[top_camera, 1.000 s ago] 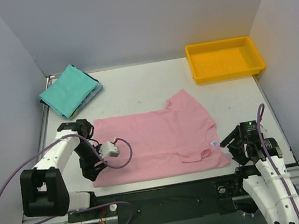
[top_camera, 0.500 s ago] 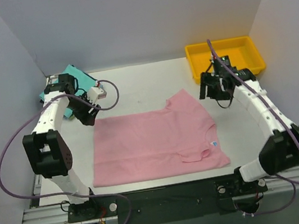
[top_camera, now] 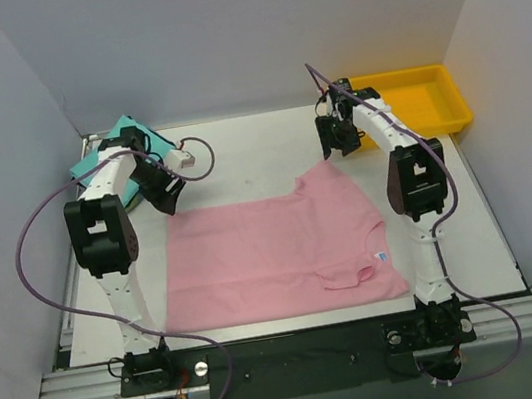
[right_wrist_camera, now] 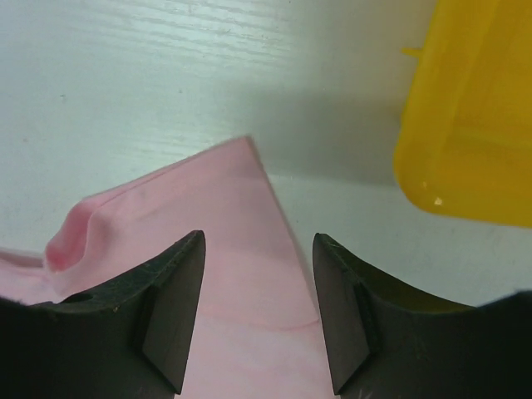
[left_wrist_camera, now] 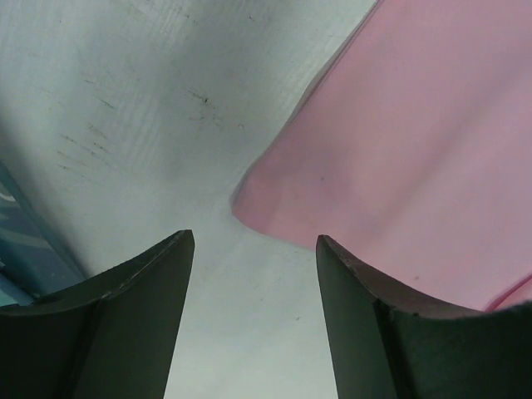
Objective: Fold and stack the t-shirts
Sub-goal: Grap the side of the flattened tshirt furthest away from the robot with both arms
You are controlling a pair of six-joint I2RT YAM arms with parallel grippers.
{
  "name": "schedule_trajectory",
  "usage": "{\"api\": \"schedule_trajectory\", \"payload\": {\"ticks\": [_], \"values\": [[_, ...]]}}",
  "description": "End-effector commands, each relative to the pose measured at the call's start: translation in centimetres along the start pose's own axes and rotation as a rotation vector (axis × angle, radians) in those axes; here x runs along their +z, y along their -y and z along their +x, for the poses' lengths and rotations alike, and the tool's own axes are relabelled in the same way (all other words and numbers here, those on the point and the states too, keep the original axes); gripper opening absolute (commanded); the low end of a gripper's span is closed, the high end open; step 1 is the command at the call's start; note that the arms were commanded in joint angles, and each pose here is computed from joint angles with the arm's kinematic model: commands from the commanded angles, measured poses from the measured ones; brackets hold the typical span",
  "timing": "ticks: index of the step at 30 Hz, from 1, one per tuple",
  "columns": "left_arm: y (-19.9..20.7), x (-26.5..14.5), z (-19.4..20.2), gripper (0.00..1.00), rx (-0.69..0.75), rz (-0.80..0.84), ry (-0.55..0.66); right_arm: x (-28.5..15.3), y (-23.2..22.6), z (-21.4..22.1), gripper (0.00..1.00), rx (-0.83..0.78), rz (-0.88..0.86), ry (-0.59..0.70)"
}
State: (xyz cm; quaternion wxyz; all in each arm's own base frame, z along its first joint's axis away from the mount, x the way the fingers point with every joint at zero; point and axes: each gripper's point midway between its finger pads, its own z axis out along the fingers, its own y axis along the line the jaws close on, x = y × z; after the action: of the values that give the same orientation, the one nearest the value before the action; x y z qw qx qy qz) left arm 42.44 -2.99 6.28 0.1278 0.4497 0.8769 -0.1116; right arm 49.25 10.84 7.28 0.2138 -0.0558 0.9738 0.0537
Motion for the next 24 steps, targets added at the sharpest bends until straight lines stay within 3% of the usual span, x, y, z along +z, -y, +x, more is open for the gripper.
{"api": "schedule_trajectory", "payload": {"ticks": [1,8,10,11,14,20,24], "values": [[-0.9,0.3,-0.1,0.71,-0.002,0.000,-0.002,1.6,0.5,1.6,0.50,-0.064,0.044,-0.119],[-0.7,1.2,0.2,0.72,-0.002,0.038,-0.014,4.1,0.1,6.0,0.50,-0.079,0.029,-0.274],[-1.0,1.4,0.2,0.73,-0.005,0.039,-0.019,4.3,0.1,6.7,0.41,-0.081,0.027,-0.296],[-1.2,1.6,0.1,0.73,-0.007,0.042,-0.023,4.3,0.0,6.8,0.25,-0.081,0.024,-0.298],[-1.3,2.1,0.2,0.73,-0.010,0.057,-0.036,3.8,-0.4,6.6,0.02,-0.080,0.005,-0.290],[-2.1,3.4,0.4,0.71,0.008,0.074,-0.059,0.8,-1.2,3.7,0.00,-0.082,-0.030,-0.186],[1.2,3.0,1.4,0.66,0.021,0.239,-0.082,-1.0,-2.1,2.3,0.00,-0.042,-0.076,-0.130]]}}
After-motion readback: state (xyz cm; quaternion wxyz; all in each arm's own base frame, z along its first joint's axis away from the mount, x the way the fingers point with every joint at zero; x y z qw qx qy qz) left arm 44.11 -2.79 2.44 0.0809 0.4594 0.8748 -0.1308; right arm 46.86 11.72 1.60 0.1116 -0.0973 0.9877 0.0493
